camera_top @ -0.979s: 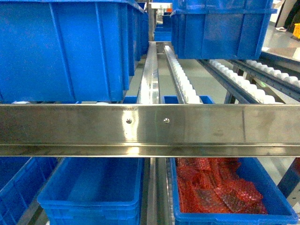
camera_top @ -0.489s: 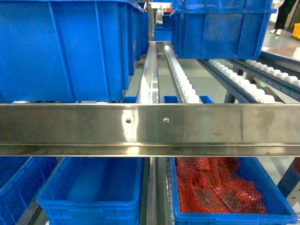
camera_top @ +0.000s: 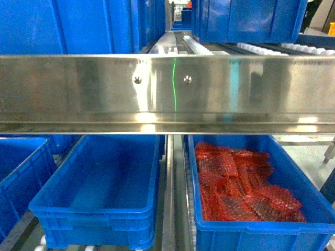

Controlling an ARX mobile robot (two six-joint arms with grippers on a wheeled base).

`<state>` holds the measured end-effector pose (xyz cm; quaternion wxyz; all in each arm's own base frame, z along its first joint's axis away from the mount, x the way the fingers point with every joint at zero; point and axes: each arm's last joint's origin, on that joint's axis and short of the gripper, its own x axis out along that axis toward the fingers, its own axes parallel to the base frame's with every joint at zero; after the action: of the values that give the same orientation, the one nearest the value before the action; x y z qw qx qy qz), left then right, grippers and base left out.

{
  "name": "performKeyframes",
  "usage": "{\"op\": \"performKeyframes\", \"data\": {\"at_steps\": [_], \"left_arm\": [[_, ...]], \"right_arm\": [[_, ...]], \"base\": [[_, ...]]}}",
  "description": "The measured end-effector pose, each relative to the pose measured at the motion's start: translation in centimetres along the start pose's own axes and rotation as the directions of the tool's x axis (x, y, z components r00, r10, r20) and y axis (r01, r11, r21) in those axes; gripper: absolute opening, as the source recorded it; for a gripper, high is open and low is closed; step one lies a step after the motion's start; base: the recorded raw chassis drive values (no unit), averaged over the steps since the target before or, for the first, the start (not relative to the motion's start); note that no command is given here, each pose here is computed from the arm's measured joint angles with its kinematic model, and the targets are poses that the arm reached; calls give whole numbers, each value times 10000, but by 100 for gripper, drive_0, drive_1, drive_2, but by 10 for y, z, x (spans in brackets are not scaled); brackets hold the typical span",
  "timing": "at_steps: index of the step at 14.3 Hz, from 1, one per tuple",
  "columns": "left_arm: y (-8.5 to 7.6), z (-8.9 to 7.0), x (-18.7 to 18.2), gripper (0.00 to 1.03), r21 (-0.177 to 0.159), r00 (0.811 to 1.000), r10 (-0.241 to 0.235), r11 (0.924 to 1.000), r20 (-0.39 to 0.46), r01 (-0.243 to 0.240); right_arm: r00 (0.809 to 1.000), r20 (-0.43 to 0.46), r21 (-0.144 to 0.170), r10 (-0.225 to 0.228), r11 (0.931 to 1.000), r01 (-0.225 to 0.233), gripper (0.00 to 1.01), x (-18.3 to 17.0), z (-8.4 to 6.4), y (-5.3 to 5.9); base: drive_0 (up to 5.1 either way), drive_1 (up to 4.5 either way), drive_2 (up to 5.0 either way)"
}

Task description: Pick blue part to blue bin on bottom shelf

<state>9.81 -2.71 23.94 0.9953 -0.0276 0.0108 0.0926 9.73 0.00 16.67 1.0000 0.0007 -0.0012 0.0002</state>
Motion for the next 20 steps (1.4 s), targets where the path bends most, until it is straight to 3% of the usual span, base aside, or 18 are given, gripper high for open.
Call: {"op": "performKeyframes", "data": {"at_steps": [20], "left_arm": [[0, -1, 0, 43, 27, 10000, -20, 10000, -39, 20]], "right_arm": [[10000, -27, 11, -8, 10000, 8, 98, 0, 0, 0]], "base": [[0, 0, 0]]}}
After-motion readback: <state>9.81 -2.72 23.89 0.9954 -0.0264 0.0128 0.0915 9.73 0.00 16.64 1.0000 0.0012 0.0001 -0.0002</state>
